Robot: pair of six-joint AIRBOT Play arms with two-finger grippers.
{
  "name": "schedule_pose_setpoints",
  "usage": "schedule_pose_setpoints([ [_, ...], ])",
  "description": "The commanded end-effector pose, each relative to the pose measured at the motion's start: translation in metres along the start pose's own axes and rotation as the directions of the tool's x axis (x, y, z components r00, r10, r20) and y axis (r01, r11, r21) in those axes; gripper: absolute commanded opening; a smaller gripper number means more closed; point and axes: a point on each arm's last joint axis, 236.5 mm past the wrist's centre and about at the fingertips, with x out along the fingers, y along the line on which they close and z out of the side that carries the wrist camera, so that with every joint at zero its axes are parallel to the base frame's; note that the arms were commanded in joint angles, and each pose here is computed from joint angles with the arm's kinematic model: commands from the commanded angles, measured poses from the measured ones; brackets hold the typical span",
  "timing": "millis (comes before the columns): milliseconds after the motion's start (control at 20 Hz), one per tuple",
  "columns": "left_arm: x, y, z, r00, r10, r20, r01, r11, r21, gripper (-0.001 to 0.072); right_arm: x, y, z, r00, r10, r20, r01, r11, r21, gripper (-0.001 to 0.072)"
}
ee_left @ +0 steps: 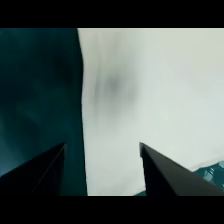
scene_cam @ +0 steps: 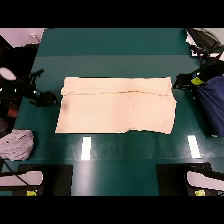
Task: Fold the shirts.
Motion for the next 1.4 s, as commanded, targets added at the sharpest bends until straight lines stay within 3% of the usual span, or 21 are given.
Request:
schedule_pose_setpoints([
  [0, 0.014, 0.009, -0.057, 0.999, -0.001, -0.038, -0.002, 0.997, -0.079, 0.0542, -0.021, 0.023, -0.007, 0.999, 0.035, 0.026, -0.034, 0.998, -0.058, 0.0388],
  [550, 0.052, 0.005, -0.116, 0.992, -0.053, -0.116, 0.034, 0.986, -0.166, 0.0541, -0.028, 0.034, -0.030, 0.998, 0.044, -0.047, -0.048, 0.995, -0.085, 0.0388],
  [600, 0.052, 0.004, -0.115, 0.992, -0.059, -0.112, 0.039, 0.985, -0.167, 0.0473, -0.028, 0.033, -0.032, 0.997, 0.043, -0.058, -0.048, 0.995, -0.083, 0.0388],
  [650, 0.052, 0.002, -0.114, 0.992, -0.064, -0.110, 0.045, 0.984, -0.170, 0.0294, -0.027, 0.031, -0.037, 0.997, 0.043, -0.069, -0.048, 0.996, -0.072, 0.0388],
  [750, 0.052, -0.002, -0.111, 0.992, -0.081, -0.098, 0.063, 0.984, -0.167, 0.0055, -0.016, 0.016, -0.060, 0.994, 0.041, -0.102, -0.042, 0.999, -0.016, 0.0388],
  [800, 0.051, -0.003, -0.110, 0.992, -0.085, -0.091, 0.071, 0.986, -0.152, 0.0020, -0.009, 0.006, -0.076, 0.992, 0.040, -0.122, -0.037, 0.999, 0.025, 0.0388],
  [1100, 0.032, -0.013, -0.089, 0.996, -0.087, -0.013, 0.085, 0.989, -0.119, 0.0019, 0.055, -0.046, -0.191, 0.973, 0.086, -0.215, -0.010, 0.942, 0.334, 0.0391],
  [1350, 0.030, -0.017, -0.091, 0.995, -0.099, -0.014, 0.096, 0.988, -0.119, 0.0020, 0.097, -0.024, -0.200, 0.970, 0.222, -0.100, -0.153, 0.874, 0.461, 0.0391],
])
